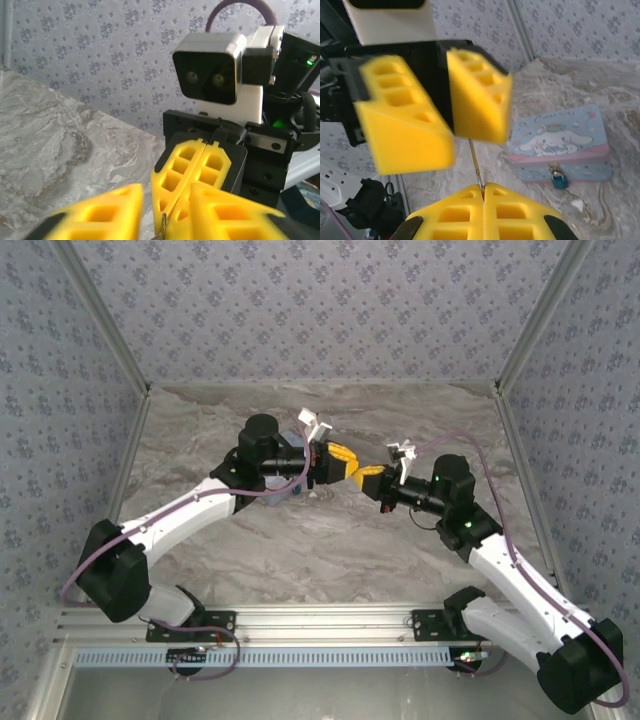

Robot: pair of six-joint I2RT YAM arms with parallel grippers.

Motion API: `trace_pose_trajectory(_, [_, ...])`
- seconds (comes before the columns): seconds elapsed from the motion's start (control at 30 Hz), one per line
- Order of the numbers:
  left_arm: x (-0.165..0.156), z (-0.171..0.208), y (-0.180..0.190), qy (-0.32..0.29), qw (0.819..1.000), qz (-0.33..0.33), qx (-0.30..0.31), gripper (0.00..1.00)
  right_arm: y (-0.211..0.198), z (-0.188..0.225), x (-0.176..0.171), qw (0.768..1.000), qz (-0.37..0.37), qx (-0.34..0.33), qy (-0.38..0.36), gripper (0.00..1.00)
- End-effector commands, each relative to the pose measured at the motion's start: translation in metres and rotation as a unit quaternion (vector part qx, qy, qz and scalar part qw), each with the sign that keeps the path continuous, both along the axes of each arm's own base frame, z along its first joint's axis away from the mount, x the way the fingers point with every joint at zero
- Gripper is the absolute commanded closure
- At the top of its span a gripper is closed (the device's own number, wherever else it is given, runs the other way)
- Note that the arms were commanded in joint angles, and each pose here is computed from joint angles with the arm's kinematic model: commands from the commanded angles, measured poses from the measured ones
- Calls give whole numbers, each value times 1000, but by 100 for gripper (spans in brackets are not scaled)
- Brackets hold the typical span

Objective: Unlock a padlock with a key

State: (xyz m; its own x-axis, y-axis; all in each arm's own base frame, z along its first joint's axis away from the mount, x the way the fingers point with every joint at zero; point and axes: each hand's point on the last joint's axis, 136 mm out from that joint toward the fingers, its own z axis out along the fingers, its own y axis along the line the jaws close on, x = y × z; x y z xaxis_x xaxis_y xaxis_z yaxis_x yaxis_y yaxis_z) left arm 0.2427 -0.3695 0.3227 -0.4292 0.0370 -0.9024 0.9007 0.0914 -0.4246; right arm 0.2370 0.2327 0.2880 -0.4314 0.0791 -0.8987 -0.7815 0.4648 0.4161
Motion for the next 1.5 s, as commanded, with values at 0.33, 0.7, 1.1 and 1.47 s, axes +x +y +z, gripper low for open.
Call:
trace_pose_trajectory(0.33, [127, -101, 95, 122, 886, 382, 232, 12, -65, -78, 26, 959, -187, -175, 121, 100])
trace_pose_trajectory(0.7, [182, -190, 129, 157, 776, 454, 409, 8, -78, -97, 29, 943, -220, -200, 151, 100])
trace_pose_trajectory(1.1, [195, -210, 107, 161, 795, 423, 403, 6, -78, -104, 27, 942, -221, -196, 158, 100])
trace_pose_trajectory(1.47, [195, -219, 88, 165, 814, 386, 401, 8, -78, -106, 27, 942, -219, -198, 161, 100])
